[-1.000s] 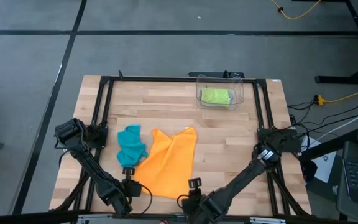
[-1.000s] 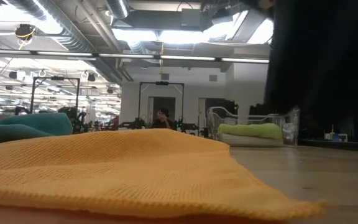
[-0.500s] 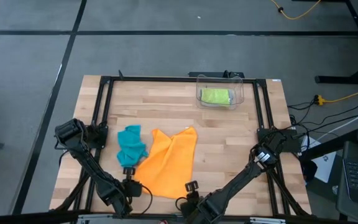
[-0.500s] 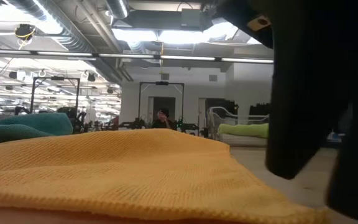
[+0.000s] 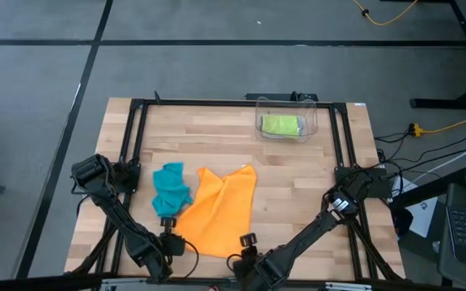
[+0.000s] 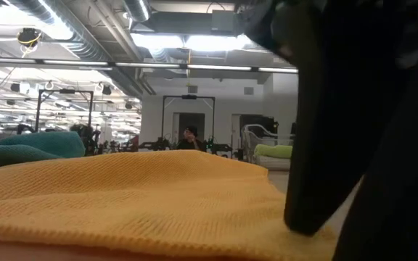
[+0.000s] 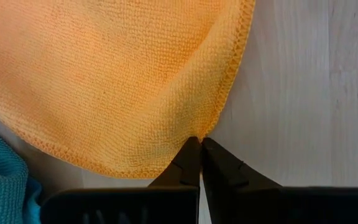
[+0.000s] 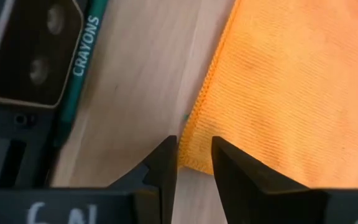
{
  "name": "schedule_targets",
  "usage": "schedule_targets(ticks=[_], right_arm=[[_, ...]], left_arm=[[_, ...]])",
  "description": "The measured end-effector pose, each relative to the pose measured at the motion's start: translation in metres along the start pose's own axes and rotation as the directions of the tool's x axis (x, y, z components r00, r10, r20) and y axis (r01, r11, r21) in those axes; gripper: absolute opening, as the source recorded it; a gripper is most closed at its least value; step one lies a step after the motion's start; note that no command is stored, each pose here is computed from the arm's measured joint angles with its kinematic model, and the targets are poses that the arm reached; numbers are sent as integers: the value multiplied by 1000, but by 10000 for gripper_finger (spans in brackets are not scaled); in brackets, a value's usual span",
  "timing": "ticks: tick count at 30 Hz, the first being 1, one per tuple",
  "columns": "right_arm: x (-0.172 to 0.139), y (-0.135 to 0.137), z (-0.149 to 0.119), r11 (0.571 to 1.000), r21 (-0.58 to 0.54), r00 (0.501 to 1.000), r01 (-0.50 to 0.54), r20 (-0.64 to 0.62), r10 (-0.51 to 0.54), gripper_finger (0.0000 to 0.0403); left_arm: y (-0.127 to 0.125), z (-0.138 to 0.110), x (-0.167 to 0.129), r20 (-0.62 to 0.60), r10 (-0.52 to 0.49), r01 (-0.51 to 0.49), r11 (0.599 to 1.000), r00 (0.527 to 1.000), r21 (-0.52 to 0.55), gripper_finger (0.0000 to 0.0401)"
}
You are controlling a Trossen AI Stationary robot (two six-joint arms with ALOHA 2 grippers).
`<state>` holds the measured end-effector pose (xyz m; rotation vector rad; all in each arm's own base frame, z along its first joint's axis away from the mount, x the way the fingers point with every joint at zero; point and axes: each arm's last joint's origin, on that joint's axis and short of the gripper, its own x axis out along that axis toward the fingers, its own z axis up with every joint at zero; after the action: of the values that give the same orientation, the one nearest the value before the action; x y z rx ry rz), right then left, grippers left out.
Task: Fold microfiber towels
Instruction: Fold the orange microfiber
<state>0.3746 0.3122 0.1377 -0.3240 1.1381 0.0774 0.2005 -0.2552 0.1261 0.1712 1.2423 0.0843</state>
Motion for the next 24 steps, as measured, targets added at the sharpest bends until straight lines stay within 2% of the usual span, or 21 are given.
schedule_targets(ticks=[3, 10, 16, 20, 24], right_arm=[[5, -2, 1, 1000, 19, 1000, -21, -16, 21, 103], [9, -11, 3, 986, 154, 996, -60, -56, 69, 103], [11, -16, 4, 987, 142, 995, -69, -63, 79, 100], [12, -17, 5, 981, 181, 995, -68, -64, 81, 74], [12, -19, 5, 978, 201, 995, -61, -69, 76, 28]], left_arm=[[0, 0, 0, 3, 0, 0, 1000, 1000, -1, 0], [0, 0, 0, 7, 1, -1, 1000, 1000, -1, 0], [0, 1, 0, 8, 1, -1, 1000, 1000, -2, 0], [0, 1, 0, 9, 1, -1, 1000, 1000, -2, 0], [0, 1, 0, 9, 1, -1, 1000, 1000, -2, 0]])
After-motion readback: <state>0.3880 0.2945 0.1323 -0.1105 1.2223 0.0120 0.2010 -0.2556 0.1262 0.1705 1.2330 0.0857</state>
